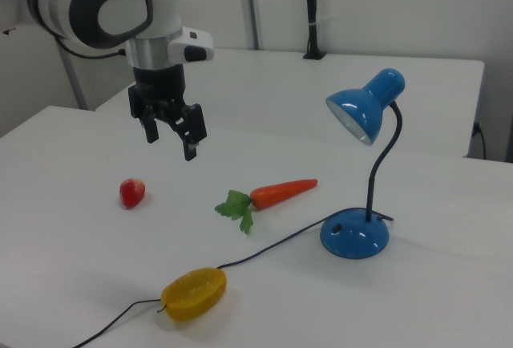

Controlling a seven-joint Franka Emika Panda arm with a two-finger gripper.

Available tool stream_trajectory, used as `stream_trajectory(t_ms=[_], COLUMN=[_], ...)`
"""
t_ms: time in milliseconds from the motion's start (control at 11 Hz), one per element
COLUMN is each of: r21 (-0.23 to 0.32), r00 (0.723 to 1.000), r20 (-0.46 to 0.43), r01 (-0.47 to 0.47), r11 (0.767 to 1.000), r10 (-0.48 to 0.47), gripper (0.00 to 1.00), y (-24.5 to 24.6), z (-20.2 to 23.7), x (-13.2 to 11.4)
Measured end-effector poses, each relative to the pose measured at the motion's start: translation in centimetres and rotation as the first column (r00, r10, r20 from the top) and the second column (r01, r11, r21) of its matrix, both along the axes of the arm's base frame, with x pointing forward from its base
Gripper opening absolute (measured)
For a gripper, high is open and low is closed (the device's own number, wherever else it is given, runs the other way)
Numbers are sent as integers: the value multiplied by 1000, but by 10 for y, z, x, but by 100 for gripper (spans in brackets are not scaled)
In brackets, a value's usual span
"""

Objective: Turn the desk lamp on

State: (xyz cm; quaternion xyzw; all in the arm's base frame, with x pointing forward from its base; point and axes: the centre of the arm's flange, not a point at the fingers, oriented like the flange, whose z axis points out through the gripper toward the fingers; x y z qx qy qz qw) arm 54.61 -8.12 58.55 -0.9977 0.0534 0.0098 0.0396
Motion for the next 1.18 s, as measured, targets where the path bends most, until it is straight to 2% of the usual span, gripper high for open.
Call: stream_trajectory(t_ms=[907,997,1088,1179], r21=[-1,-2,-2,-2], r00=[1000,1000,1000,999], r20=[8,11,12,12], r01=[22,24,28,36], r11=[1000,1000,1000,999], r10=[-22,-24,-28,-36], gripper=[100,94,78,71], y=[-12,-14,-16,-20], z=[4,5,6,6], x=[-2,-2,-2,-3])
